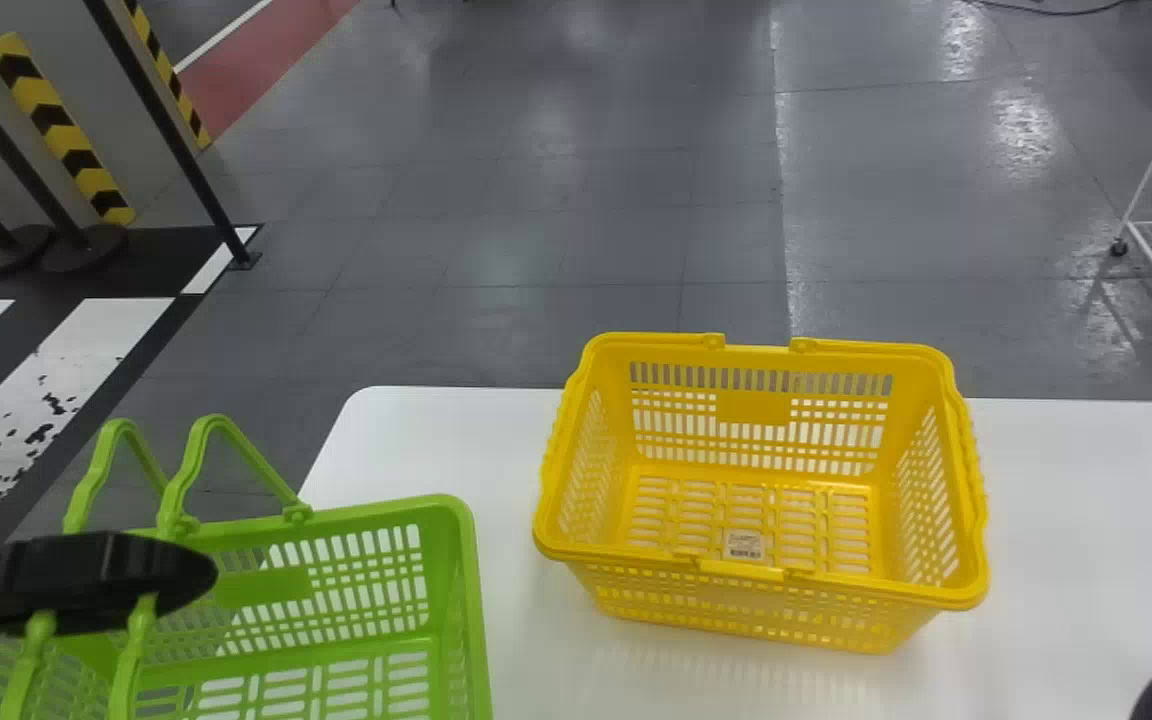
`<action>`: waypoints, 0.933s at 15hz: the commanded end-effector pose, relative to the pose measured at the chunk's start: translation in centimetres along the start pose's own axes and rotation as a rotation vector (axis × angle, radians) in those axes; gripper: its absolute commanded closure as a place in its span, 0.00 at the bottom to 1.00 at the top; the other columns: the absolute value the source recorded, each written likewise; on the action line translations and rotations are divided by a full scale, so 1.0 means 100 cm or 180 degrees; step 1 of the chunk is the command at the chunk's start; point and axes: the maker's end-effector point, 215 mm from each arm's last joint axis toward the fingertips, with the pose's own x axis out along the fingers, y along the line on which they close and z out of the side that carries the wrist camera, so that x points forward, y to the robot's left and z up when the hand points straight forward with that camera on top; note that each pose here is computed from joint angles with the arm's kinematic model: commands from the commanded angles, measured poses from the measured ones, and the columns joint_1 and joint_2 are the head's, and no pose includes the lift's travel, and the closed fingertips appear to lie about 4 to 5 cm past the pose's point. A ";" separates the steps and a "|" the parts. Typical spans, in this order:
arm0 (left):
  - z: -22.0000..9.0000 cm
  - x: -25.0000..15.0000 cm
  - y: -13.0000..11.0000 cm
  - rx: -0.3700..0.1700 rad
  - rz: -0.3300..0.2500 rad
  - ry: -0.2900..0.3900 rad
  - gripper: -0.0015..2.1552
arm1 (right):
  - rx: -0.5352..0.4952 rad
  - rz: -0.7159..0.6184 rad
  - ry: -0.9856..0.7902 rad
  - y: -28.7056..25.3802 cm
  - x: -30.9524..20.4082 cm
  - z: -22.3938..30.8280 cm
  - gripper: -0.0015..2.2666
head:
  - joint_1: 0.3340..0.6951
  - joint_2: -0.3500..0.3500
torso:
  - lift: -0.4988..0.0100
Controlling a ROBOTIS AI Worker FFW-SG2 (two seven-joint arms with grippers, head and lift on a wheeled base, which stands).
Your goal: Grasp handle with right gripper to insert into left gripper then lift and swing left to center
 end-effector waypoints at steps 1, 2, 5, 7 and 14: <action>-0.030 0.020 -0.010 0.0033 -0.0085 0.0204 0.99 | -0.0028 0.0028 0.0057 0.003 0.003 -0.002 0.03 | 1.00 0.72 | 0.80; -0.043 0.028 -0.014 0.0043 -0.0116 0.0290 0.99 | -0.0033 0.0044 0.0058 0.005 0.002 -0.001 0.03 | 1.00 0.70 | 0.80; -0.075 0.052 -0.028 0.0115 -0.0244 0.0504 0.99 | -0.0031 0.0070 0.0098 0.009 0.004 -0.002 0.03 | 1.00 0.60 | 0.80; -0.089 0.065 -0.039 0.0230 -0.0290 0.0658 0.99 | -0.0038 0.0137 0.0095 0.021 0.006 0.000 0.03 | 1.00 0.55 | 0.80; -0.109 0.114 -0.059 0.0553 -0.0495 0.1111 0.99 | -0.0014 0.0280 0.0127 0.051 0.010 0.000 0.03 | 1.00 0.43 | 0.80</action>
